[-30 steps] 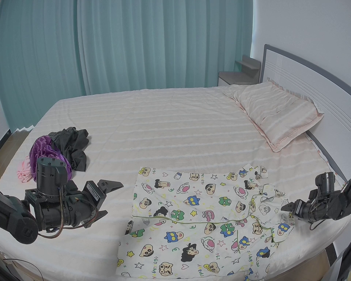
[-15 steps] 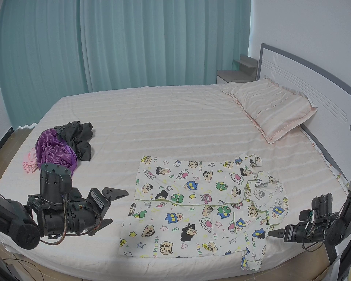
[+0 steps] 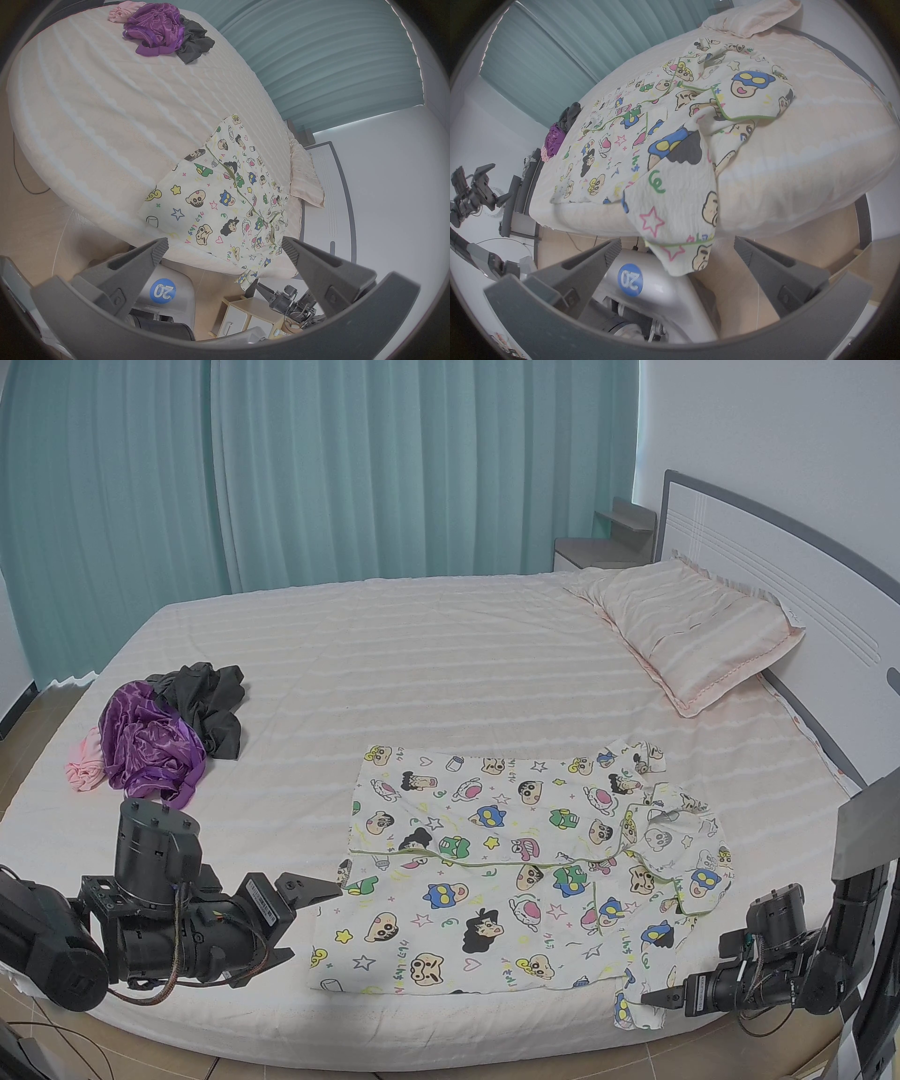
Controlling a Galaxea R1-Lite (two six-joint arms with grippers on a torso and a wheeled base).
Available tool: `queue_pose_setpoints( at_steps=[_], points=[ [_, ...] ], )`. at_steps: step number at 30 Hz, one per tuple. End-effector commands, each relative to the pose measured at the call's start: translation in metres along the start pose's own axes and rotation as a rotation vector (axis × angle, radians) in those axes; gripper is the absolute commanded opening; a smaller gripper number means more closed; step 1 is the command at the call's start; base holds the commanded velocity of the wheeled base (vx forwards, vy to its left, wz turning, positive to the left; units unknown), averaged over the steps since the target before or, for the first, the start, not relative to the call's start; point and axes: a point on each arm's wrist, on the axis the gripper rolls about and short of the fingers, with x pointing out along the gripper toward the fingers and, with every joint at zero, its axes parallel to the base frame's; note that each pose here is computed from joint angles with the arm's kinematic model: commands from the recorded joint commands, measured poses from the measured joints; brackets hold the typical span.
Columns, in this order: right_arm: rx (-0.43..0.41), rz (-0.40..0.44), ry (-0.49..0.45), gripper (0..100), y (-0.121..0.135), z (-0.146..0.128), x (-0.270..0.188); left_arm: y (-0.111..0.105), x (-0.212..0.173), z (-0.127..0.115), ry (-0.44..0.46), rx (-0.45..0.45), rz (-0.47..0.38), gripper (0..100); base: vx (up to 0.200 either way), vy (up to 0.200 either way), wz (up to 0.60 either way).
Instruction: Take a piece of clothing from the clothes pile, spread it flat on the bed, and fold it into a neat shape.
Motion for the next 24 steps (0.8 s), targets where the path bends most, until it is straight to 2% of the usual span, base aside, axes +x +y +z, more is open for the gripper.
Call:
queue_pose_setpoints(
  at_steps=[1,3,9,13,14,19,24],
  points=[
    [-0.022,-0.081,0.055,100,-0.006,-0.017,0.031,0.000,0.001,-0.001,0.006,0.003,0.004,100,0.000,0.000,0.00],
    [-0.038,-0.118,0.040,100,-0.005,-0.021,0.039,0.001,0.001,-0.001,0.006,0.003,0.004,100,0.000,0.000,0.00],
    [-0.066,-0.089,0.028,100,0.012,-0.025,0.042,0.000,0.001,-0.001,0.005,0.004,0.001,100,0.000,0.000,0.00],
    [-0.069,-0.108,0.020,100,0.012,-0.025,0.042,0.000,0.001,-0.001,0.004,0.004,0.000,100,0.000,0.000,0.00],
    [-0.068,-0.110,0.017,0,0.012,-0.025,0.042,0.000,0.001,-0.001,0.003,0.004,0.001,100,0.000,0.000,0.00],
    [-0.064,-0.120,0.008,0,0.012,-0.024,0.041,0.000,0.001,-0.001,0.004,0.004,-0.001,100,0.000,0.000,0.00],
    [-0.053,-0.117,-0.053,0,0.018,-0.015,0.030,0.000,0.001,-0.001,0.004,0.005,0.002,100,0.000,0.000,0.00]
  ],
)
